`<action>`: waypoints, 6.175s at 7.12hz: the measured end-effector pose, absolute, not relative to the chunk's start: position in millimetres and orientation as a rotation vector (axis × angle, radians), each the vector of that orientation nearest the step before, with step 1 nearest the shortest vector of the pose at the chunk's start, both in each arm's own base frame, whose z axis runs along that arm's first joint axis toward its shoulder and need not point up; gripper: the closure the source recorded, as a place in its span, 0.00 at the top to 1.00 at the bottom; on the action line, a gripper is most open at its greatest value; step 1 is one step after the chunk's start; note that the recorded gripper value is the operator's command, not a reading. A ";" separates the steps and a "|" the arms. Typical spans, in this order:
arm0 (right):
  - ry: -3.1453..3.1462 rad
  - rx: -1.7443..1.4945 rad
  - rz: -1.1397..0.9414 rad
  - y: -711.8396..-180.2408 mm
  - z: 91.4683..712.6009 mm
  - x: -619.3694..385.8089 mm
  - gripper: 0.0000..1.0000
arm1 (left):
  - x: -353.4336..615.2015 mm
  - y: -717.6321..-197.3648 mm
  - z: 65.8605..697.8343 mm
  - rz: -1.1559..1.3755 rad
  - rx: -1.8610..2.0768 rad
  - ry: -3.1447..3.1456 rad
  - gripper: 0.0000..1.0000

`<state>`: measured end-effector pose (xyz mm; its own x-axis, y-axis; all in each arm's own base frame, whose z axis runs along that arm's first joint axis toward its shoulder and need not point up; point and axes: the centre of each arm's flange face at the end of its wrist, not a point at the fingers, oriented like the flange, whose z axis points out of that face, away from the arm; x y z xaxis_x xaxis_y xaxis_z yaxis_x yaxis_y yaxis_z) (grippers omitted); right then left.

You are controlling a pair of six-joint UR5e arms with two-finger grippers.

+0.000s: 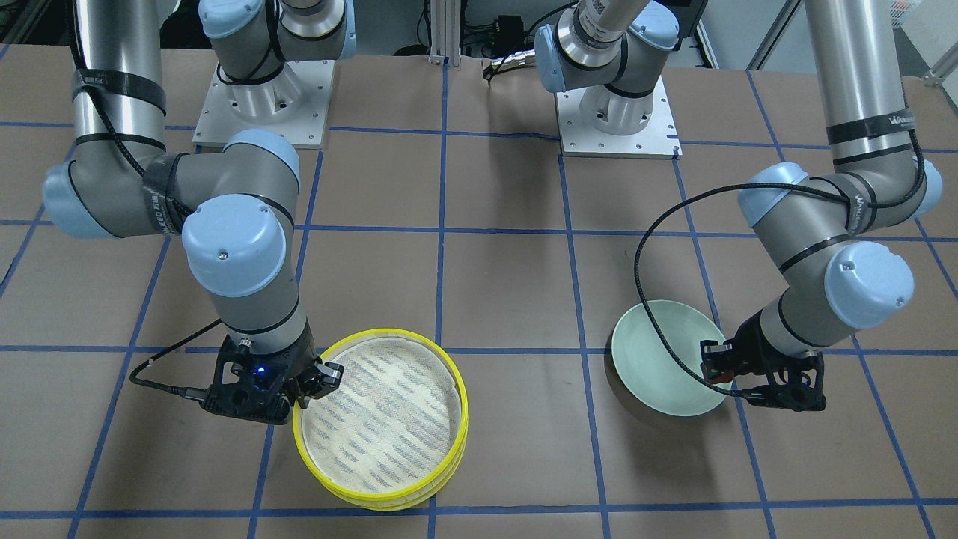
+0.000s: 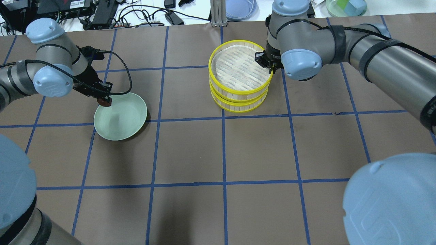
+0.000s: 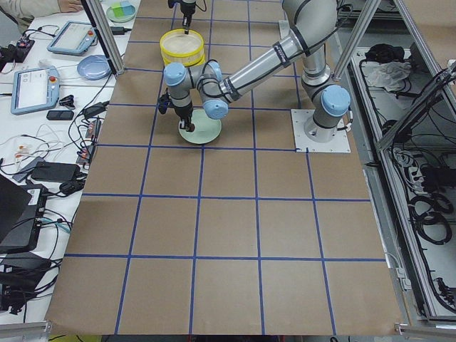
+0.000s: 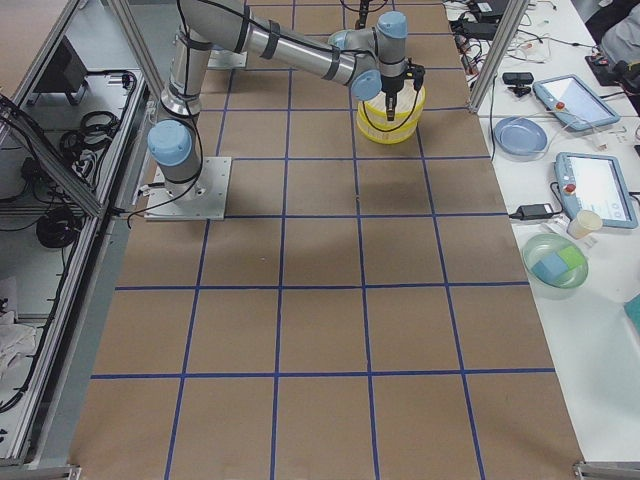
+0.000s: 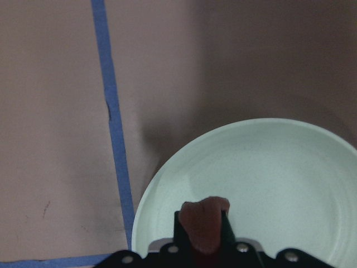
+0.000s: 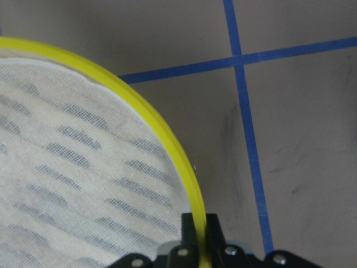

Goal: Stack buns with steamer

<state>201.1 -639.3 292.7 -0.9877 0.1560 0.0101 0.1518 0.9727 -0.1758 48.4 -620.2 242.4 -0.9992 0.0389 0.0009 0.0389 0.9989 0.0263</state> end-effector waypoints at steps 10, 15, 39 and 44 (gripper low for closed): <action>-3.098 -0.248 0.292 -640.5 292.5 201.4 0.00 | -10.7 -654.5 318.0 0.210 0.511 -3.083 0.00; -3.097 -0.249 0.266 -636.1 288.2 200.7 0.00 | -11.6 -654.3 321.8 0.218 0.506 -3.094 0.00; -3.013 -0.285 0.380 -609.7 294.7 235.1 0.00 | -7.2 -655.0 296.8 0.152 0.480 -3.111 0.00; -3.012 -0.282 0.369 -608.6 292.3 234.9 0.00 | -5.4 -655.6 292.6 0.141 0.450 -3.117 0.00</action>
<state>234.9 -608.6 292.3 -0.9786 0.1936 0.0703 0.1709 0.9538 -0.2472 -5.4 -655.6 292.6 -0.9591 -0.2829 0.0020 -0.2820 0.9552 -0.0902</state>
